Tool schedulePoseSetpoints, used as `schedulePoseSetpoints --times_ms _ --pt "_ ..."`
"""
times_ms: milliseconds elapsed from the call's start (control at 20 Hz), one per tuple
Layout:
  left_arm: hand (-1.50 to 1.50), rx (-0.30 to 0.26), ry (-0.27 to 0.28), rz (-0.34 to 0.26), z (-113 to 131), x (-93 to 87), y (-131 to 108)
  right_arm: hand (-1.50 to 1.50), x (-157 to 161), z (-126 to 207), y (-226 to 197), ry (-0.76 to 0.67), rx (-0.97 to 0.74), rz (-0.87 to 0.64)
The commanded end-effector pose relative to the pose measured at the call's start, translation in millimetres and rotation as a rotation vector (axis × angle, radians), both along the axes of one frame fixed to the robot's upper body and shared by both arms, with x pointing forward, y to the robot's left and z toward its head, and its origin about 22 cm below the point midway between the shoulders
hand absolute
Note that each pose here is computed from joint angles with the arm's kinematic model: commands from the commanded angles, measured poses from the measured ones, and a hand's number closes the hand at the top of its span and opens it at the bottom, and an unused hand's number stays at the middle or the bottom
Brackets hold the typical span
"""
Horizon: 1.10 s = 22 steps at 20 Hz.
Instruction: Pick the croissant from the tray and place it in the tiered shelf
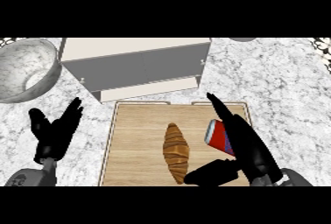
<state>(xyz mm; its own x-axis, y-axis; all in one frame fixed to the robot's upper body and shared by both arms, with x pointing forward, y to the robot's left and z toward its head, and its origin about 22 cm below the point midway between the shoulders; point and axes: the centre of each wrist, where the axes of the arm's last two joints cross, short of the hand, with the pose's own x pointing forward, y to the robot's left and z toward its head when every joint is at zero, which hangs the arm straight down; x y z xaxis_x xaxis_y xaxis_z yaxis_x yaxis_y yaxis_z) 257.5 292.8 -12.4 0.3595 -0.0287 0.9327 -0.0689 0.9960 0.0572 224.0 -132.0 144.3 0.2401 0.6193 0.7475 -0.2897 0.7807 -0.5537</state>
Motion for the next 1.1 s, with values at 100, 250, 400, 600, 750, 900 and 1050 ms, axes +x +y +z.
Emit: schedulePoseSetpoints --times_ms 100,250,400,600,750,900,1050 --pt "0.00 -0.009 0.080 0.013 -14 -16.2 -10 -1.50 6 -1 20 0.129 -0.083 -0.089" --pt "0.00 -0.024 0.104 0.018 -12 -11.2 5 -1.50 -1 -22 22 0.134 -0.126 -0.108" --pt "0.00 -0.020 0.099 0.036 -14 -4.8 10 -1.50 -10 -25 26 0.140 -0.156 -0.108" --pt "0.00 -0.003 0.093 0.016 -1 -12.8 15 -1.50 -15 -30 51 0.122 -0.141 -0.115" --pt "0.00 -0.013 0.081 0.015 -20 -17.3 -4 -1.50 -11 -52 47 0.143 -0.164 -0.119" --pt "0.00 -0.003 0.090 0.025 -22 -18.5 2 -1.50 -5 -50 55 0.156 -0.167 -0.131" --pt "0.00 -0.012 0.086 0.020 -3 -2.3 10 -1.50 -6 -54 72 0.157 -0.210 -0.135"
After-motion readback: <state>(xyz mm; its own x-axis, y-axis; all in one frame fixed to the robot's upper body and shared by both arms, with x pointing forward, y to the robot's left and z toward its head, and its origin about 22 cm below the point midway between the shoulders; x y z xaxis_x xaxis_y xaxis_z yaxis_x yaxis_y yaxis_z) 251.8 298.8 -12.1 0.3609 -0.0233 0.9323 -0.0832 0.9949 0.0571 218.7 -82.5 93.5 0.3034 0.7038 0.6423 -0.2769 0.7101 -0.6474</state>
